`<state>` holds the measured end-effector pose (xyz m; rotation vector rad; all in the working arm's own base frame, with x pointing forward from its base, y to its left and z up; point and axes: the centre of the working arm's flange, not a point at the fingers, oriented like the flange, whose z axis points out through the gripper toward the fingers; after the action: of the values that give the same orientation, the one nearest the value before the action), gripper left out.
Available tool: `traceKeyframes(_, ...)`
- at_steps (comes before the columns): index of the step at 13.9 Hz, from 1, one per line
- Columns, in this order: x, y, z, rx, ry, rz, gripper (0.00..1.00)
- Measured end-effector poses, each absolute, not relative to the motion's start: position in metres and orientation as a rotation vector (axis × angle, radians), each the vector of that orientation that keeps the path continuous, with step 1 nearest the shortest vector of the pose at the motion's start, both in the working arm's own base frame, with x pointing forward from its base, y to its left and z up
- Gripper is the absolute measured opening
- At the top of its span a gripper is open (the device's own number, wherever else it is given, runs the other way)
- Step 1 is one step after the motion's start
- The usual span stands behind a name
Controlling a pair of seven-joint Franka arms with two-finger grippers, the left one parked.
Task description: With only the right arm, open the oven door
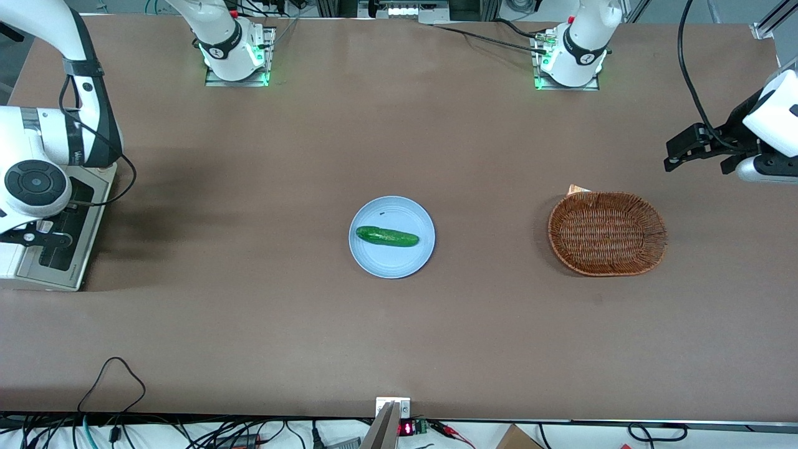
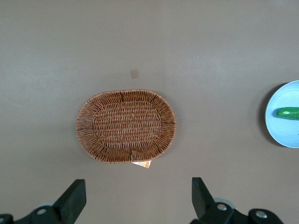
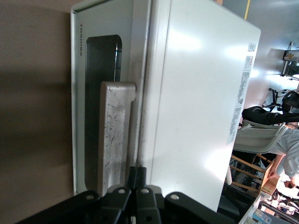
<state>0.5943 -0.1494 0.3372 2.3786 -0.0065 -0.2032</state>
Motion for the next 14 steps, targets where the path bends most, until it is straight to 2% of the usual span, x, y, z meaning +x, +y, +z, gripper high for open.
traceKeyframes(14,0.593,-0.133,0.322,2.411,0.033,-0.15,0.01)
